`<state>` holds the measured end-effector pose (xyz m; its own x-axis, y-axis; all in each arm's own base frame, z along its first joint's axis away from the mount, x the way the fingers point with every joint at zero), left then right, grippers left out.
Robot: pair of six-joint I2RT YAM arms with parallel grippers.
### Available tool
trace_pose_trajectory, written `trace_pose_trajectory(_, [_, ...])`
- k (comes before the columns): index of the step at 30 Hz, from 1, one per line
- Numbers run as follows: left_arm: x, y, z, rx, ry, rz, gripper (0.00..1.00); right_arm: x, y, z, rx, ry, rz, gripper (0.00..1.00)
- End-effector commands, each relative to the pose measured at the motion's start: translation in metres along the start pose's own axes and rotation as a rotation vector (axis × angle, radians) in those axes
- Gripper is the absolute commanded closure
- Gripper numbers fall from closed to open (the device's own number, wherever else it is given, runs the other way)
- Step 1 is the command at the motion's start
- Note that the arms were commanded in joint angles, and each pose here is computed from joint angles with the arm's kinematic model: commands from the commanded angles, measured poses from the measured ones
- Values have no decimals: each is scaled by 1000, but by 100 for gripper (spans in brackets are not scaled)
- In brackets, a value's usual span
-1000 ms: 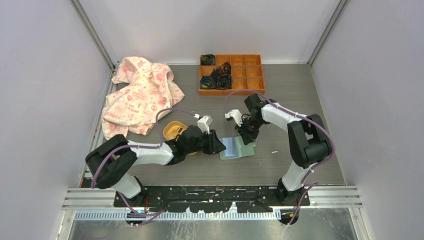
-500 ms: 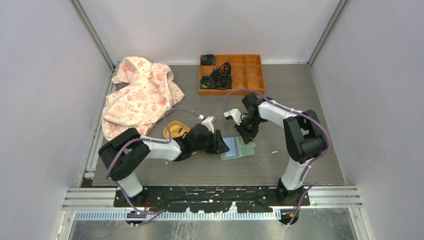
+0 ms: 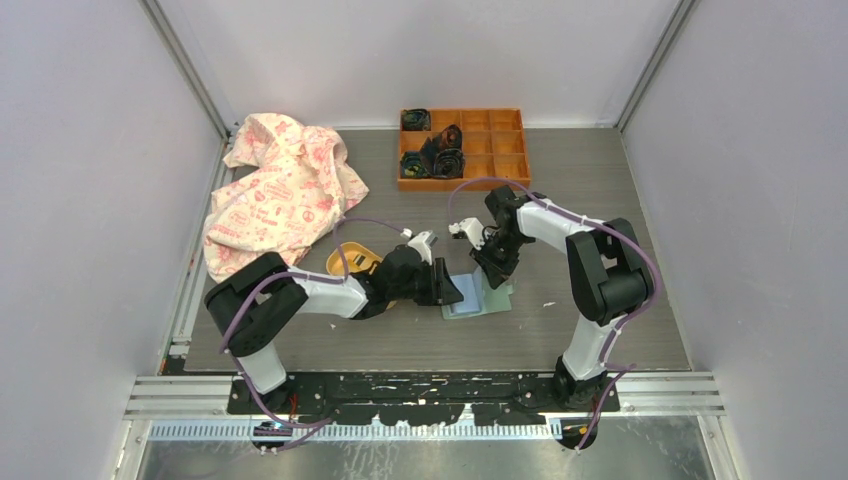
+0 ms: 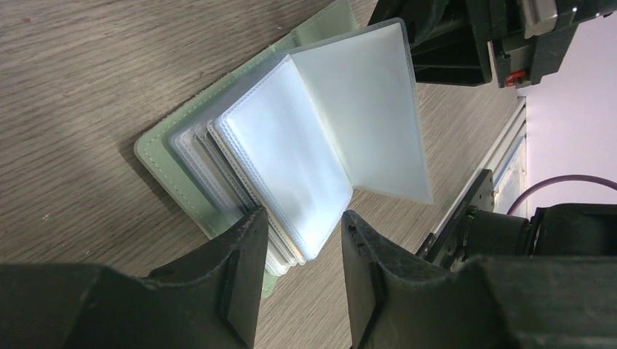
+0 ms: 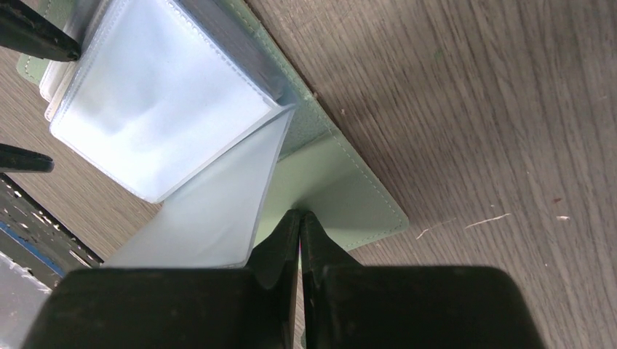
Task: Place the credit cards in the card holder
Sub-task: Open the card holder at the center of the board.
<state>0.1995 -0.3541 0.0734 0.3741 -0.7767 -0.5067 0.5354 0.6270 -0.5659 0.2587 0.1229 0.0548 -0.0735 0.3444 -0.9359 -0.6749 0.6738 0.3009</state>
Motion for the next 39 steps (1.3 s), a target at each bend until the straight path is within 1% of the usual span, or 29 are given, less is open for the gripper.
trace_pose_trajectory(1, [-1, -21, 21, 13, -62, -91, 58, -2, 1, 6, -8, 2, -3, 91])
trace_pose_trajectory(6, [-15, -24, 29, 41, -86, -72, 58, -3, 2, 6, -8, 3, 0, 91])
trace_pose_trajectory(12, [-22, -25, 31, 55, -82, -59, 57, -3, 2, 6, -7, 7, 2, 90])
trace_pose_trajectory(17, [-18, -26, 30, 42, -67, -66, 57, -4, 2, 6, -7, 7, 2, 90])
trace_pose_trajectory(34, [8, -11, 14, -14, 3, -24, 56, -3, 2, 5, -8, 17, 8, 90])
trace_pose_trajectory(39, [13, -15, 14, -21, 13, -51, 56, -2, 3, 5, -8, 21, 11, 90])
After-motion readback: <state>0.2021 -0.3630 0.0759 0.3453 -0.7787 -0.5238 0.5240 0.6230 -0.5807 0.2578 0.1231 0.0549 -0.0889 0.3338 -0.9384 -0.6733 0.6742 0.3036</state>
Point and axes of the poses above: each gripper's point midway between its finger pads, its own x axis out along the fingers, its own y axis along the line the jaws close on, z = x × y, the point moved 4 cm from there along -x, back along the fingers, and after that the axes turned 14 degrees about x, right-handed, at the moved point
